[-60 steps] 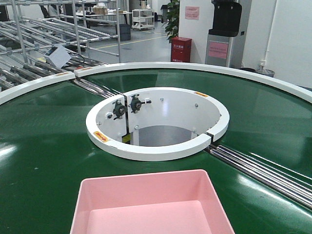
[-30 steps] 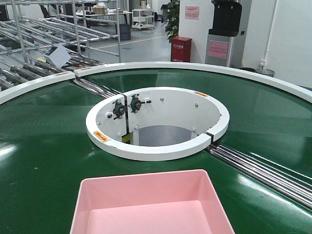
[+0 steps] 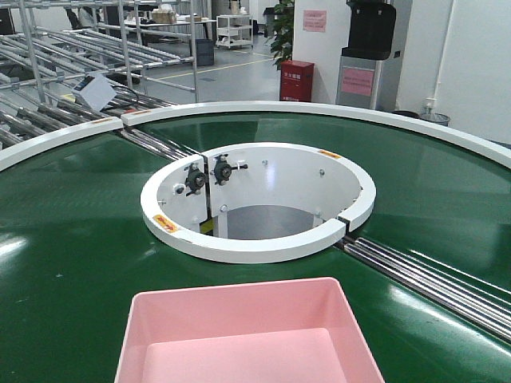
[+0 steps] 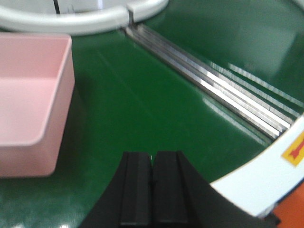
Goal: Grab pink bin and stack on right shelf
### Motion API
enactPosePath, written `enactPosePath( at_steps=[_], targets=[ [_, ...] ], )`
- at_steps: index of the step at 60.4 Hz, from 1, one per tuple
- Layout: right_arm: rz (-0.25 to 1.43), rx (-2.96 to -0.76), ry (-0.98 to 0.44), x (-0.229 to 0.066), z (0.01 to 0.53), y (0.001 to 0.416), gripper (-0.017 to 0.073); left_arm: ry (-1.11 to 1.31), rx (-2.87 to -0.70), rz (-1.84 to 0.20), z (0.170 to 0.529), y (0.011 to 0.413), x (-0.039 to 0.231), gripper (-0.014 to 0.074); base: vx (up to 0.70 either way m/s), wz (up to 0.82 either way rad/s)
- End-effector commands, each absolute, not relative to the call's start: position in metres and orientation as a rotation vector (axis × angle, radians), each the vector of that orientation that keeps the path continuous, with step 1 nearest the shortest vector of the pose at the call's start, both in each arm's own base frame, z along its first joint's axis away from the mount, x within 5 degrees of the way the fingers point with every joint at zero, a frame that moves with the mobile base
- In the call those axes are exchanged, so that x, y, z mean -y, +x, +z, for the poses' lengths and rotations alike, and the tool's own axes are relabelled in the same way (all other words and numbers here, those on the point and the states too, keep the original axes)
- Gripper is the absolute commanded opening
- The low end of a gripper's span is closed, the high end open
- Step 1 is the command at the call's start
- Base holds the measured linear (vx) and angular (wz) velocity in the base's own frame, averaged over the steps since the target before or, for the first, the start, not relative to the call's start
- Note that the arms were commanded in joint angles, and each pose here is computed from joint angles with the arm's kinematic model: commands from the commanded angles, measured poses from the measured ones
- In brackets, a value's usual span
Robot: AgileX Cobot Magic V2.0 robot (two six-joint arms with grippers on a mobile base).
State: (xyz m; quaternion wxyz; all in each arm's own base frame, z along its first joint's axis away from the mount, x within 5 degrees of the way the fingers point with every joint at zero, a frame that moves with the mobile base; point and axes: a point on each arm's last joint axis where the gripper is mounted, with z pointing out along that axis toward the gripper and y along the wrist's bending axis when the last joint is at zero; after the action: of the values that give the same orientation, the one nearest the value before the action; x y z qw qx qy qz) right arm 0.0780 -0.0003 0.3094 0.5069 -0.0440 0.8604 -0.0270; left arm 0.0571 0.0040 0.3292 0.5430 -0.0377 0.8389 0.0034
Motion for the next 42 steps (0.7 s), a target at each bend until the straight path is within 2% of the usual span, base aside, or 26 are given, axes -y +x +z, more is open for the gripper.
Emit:
enactPosePath(
  at_steps=[1, 4, 15, 21, 25, 33, 42],
  targets=[
    [-0.072, -2.083, -0.109, -0.001, 0.319, 0.092, 0.0039, -0.098, -2.027, -0.011, 0.335, 0.067, -0.003, 0.0066, 0.0, 0.0],
    [-0.076, -2.155, -0.142, -0.002, 0.315, 0.102, 0.0115, -0.055, -2.1, -0.015, 0.33, 0.074, -0.001, 0.016, 0.0, 0.0],
    [0.024, -2.287, -0.247, -0.014, 0.316, 0.13, 0.0491, 0.167, -2.181, -0.116, 0.323, 0.092, 0.014, 0.0518, 0.0, 0.0],
    [0.046, -2.327, -0.419, -0.028, 0.32, 0.143, 0.0631, 0.288, -2.218, -0.188, 0.318, 0.104, 0.025, 0.0651, 0.0, 0.0],
    [0.04, -2.346, -0.521, -0.039, 0.321, 0.152, 0.0664, 0.379, -2.237, -0.214, 0.314, 0.112, 0.033, 0.0687, 0.0, 0.0],
    [-0.011, -2.402, -0.658, -0.062, 0.32, 0.176, 0.0643, 0.554, -2.291, -0.266, 0.302, 0.129, 0.054, 0.0685, 0.0, 0.0],
    [-0.026, -2.52, -0.551, -0.078, 0.322, 0.212, 0.0589, 0.636, -2.387, -0.26, 0.296, 0.159, 0.074, 0.066, 0.0, 0.0]
  ],
)
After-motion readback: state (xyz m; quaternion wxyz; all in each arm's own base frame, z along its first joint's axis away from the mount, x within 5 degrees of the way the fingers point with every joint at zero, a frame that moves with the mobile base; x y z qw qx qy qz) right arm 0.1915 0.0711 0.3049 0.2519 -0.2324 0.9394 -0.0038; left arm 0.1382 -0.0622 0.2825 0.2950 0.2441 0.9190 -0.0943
